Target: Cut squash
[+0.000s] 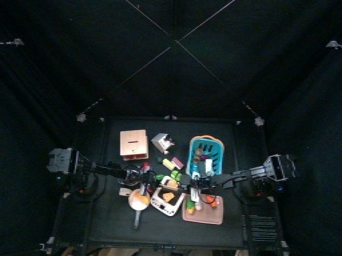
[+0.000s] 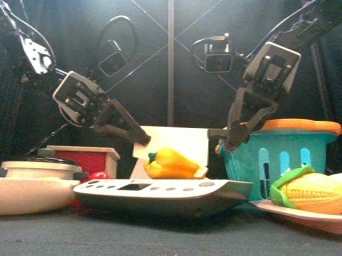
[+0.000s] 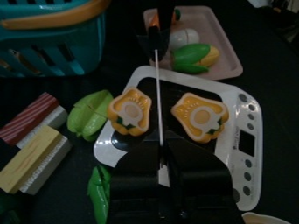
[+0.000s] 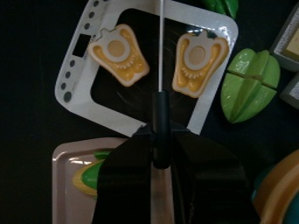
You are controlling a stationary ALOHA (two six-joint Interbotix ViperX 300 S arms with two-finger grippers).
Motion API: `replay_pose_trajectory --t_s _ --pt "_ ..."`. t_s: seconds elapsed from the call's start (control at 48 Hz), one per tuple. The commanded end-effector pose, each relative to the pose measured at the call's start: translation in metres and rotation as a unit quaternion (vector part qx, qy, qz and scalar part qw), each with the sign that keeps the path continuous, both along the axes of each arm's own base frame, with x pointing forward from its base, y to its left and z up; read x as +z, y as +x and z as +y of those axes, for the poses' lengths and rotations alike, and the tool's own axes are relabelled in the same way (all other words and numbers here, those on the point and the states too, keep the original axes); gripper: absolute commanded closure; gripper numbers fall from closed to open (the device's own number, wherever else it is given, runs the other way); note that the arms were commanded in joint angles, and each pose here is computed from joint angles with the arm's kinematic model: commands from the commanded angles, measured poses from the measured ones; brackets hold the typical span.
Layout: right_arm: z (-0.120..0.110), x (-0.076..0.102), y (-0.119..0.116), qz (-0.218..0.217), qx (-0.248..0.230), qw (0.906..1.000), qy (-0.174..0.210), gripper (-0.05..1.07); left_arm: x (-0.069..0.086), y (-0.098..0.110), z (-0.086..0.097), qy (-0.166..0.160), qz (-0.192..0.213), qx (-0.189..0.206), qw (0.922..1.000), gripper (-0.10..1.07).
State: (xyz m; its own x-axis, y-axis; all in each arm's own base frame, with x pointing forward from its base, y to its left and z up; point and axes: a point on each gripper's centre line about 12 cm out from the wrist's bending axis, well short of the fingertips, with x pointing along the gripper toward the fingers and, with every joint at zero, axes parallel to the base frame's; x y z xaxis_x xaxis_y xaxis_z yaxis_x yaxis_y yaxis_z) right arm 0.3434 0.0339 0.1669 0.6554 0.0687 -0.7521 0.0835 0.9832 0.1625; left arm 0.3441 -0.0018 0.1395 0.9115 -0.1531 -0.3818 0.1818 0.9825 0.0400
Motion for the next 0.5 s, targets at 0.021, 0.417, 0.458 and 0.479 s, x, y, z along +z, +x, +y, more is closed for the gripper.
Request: replay_pose_trajectory --t_s 0.021,0.417,0.458,0.479 --pt "0.001 0.03 0.007 -0.044 0.006 0.999 -0.003 0.58 0.022 0.002 -0.001 0.002 -0.035 -0.001 0.9994 0.59" --pt "0.001 0.04 0.008 -0.06 0.012 0.9981 -0.01 0.58 0.022 0.001 -0.001 0.002 -0.034 -0.002 0.9994 0.59" --pt "0.001 0.04 0.008 -0.061 0.012 0.998 -0.009 0.58 0.022 0.001 -0.001 0.002 -0.035 -0.003 0.9994 0.59" --pt "0.001 0.04 0.008 -0.061 0.012 0.998 -0.009 0.58 0.022 0.001 -0.001 0.002 -0.037 -0.002 0.9993 0.59"
